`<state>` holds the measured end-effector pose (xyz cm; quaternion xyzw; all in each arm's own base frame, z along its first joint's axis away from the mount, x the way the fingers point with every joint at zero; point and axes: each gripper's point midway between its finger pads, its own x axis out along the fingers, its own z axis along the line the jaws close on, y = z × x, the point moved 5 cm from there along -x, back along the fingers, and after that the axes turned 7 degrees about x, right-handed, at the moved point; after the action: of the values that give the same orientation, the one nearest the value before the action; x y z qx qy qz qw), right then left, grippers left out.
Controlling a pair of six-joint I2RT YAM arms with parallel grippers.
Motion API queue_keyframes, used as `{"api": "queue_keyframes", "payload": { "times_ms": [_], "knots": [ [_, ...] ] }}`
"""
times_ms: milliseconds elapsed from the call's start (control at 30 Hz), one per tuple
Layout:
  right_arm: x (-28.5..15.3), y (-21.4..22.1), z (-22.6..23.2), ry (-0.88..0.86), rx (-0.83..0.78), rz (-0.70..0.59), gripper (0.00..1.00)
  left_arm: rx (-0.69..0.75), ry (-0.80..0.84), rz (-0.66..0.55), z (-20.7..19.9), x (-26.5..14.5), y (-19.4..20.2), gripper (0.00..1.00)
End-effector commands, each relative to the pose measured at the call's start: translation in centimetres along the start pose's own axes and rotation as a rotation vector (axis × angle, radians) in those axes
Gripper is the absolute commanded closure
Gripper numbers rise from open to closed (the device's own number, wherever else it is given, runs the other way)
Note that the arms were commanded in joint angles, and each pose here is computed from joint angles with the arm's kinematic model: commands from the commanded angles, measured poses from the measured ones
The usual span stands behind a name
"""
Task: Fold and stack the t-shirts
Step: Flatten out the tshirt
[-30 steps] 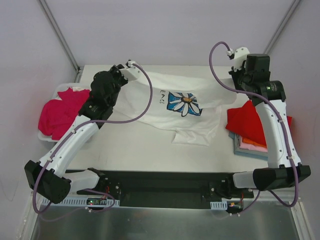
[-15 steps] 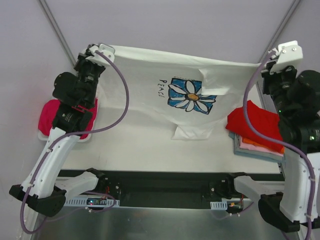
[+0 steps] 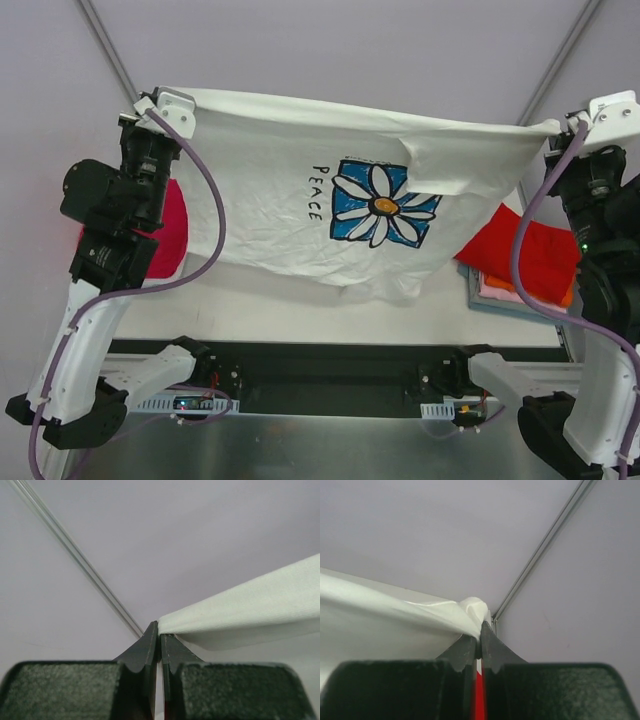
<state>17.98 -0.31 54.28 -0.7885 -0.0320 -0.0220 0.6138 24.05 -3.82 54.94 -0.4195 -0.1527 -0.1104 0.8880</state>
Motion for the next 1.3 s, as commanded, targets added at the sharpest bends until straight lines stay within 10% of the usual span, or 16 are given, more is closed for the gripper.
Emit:
{"api": "queue_keyframes", "payload": {
  "times_ms": [0, 733, 1267],
  "knots": [
    [-5.3, -3.9, -3.3, 0.155, 0.013, -0.166, 0.99, -0.08, -0.198, -0.038, 6.4, -3.7, -2.3, 1.0],
    [-12.1, -5.1, -3.7, 0.152, 0.056, -0.318, 0.99, -0.171, -0.159, -0.093, 9.0, -8.7, -3.7, 1.0],
    [1.3, 2.7, -0.8, 0.085, -0.027, 0.06, 0.99, 0.111, 0.021, 0.053, -1.9, -0.5, 3.1, 1.0]
  ]
}}
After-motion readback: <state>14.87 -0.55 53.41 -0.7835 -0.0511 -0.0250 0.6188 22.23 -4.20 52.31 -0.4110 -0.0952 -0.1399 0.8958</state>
